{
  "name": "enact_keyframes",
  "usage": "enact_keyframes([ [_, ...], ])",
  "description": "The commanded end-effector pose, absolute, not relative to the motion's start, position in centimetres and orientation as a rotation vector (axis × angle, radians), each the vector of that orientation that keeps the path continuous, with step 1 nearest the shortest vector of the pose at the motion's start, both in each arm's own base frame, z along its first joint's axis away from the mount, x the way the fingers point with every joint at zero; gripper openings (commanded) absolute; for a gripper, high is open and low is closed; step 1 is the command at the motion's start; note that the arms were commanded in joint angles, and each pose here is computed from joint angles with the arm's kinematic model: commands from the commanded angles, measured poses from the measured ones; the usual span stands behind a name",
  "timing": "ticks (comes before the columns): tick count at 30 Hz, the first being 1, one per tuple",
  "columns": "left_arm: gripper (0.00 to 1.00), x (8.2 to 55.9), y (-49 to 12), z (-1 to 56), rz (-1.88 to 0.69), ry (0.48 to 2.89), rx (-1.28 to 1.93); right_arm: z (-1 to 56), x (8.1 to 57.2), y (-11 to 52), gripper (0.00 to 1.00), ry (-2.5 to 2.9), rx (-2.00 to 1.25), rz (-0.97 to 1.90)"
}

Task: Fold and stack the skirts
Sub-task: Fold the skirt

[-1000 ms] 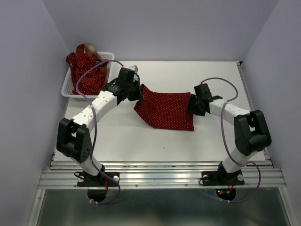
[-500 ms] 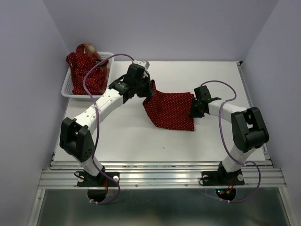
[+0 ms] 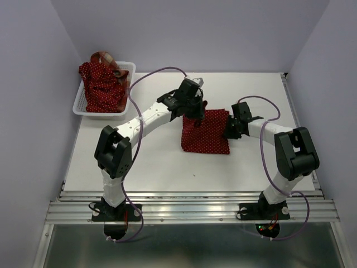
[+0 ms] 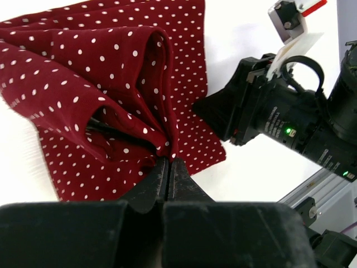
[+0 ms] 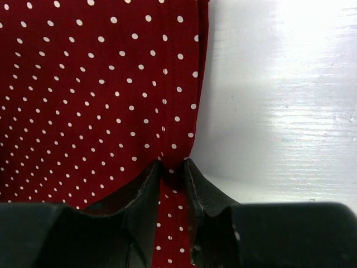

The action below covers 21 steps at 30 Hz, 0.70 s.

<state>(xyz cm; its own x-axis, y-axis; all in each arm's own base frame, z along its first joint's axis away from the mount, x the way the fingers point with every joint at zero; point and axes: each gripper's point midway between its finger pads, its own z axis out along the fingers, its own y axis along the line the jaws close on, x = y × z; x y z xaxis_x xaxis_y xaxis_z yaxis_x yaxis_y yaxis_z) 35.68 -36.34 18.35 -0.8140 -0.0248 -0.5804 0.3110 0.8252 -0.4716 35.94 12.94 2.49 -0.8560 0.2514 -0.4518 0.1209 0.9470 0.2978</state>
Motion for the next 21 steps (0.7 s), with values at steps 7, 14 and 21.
enact_keyframes([
  [7, 0.00, 35.5, -43.0, 20.4, -0.912, 2.352, 0.234, 1.2, 34.1, 13.1, 0.29, 2.653, 0.256, 0.412],
  [14, 0.00, 35.9, -46.2, 18.8, -0.927, 2.362, 0.224, 1.2, 34.1, 12.9, 0.28, 2.646, 0.299, 0.465],
  [21, 0.00, 35.9, -47.3, 15.9, -0.906, 2.404, 0.225, 1.4, 34.0, 12.7, 0.27, 2.633, 0.322, 0.479],
])
